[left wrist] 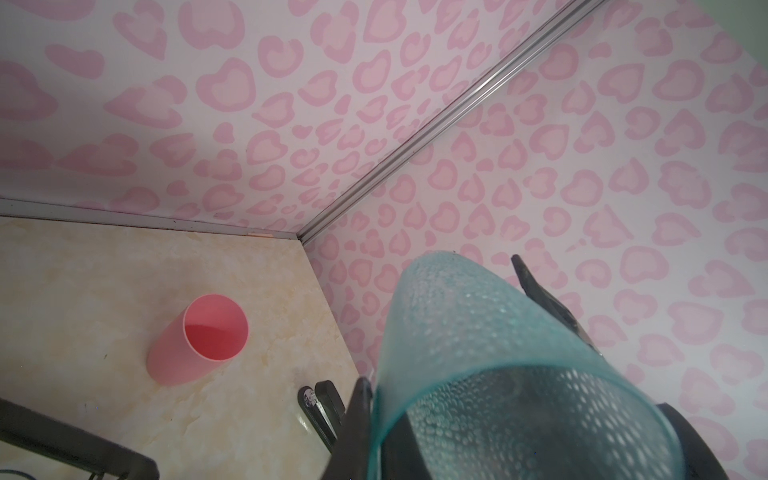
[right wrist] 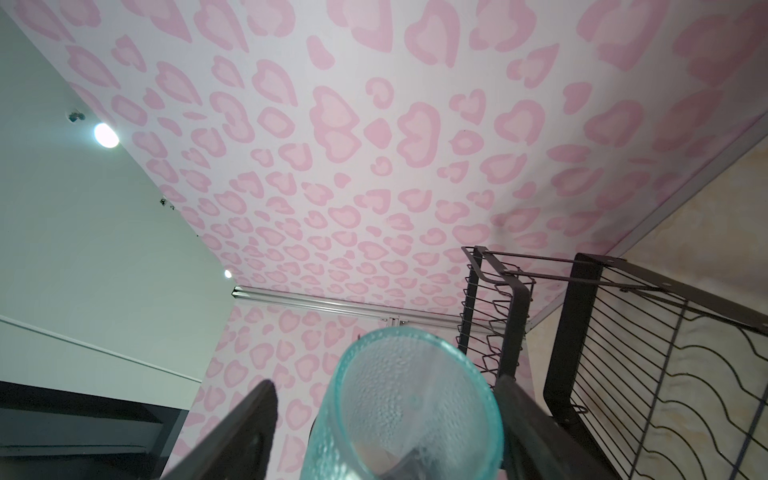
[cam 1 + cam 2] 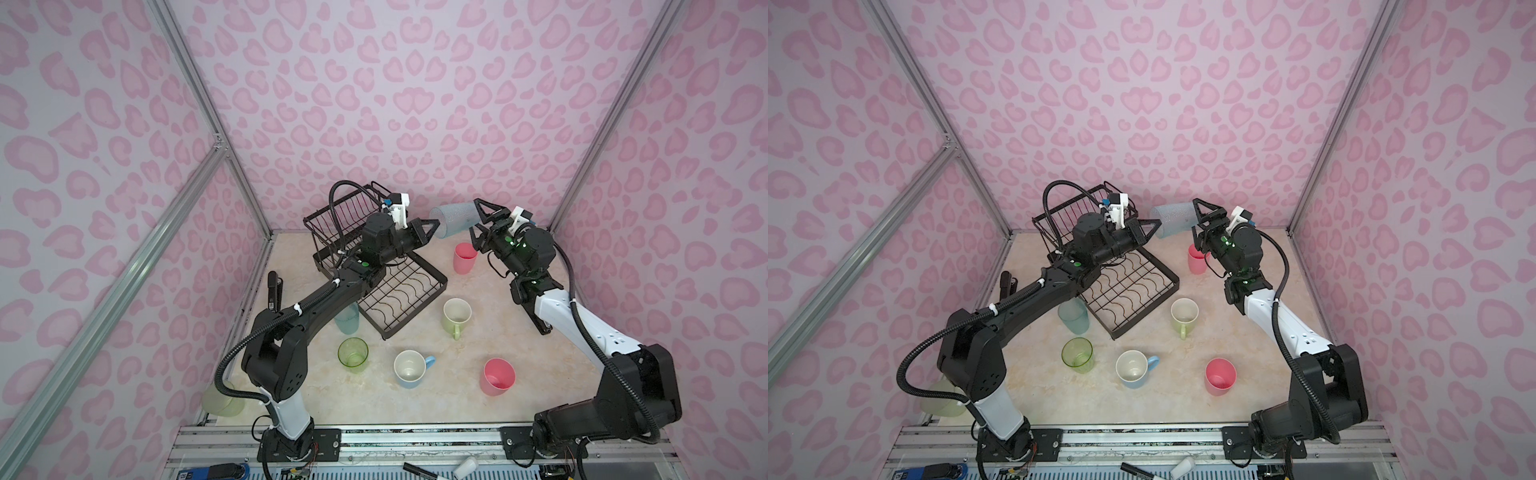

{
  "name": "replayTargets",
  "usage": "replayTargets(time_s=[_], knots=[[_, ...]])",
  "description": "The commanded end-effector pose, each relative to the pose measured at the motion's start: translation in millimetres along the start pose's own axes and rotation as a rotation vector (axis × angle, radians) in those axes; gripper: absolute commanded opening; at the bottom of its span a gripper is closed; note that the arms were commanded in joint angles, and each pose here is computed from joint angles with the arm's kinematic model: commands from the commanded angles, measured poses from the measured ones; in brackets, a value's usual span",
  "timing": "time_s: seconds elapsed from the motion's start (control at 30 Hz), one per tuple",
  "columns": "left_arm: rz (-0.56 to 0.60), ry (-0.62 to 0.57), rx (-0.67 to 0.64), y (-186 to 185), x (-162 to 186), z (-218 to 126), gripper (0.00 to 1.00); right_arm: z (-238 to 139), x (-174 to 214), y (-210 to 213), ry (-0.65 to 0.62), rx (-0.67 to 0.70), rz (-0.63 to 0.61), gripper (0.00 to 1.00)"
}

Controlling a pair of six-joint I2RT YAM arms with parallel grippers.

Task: Load the cups into the dish rack
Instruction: 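Grasp the teal cup held by the left gripper with the right gripper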

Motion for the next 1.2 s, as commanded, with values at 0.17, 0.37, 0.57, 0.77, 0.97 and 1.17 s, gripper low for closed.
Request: replayTargets(time_s=[0.17,0.37,0.57,0.77,0.97,1.17], knots=[[0.043,-0.017,0.061,-5,0,4,0.03,9,3,4,0.017,-0.065,0.053,0.77],[0.042,-0.006,0.058,-2,4,8,0.03,11,5,1,0.026,-0.058,0.061,0.74],[0.035,0.009,0.054,3,5,12,0.07,11,5,1,0.026,-0.06,0.055,0.61],[0.05,0.007,0.049,0,4,10,0.21,11,5,-2,0.011,-0.04,0.013,0.49],[0.062,0.005,0.045,-6,1,5,0.44,10,4,-3,-0.011,-0.012,-0.075,0.45],[0.077,-0.01,0.019,-9,-4,-3,0.55,7,3,-5,-0.036,-0.02,-0.148,0.43]])
Point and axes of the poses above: each gripper's point midway between its finger pads, its own z axis out along the fingers, its own y axis along the line the jaws close on, x = y × z, the point moved 10 cm from there along -z, back along the fingers, and after that the axes turned 6 degrees about -z, right-handed, at the moved point
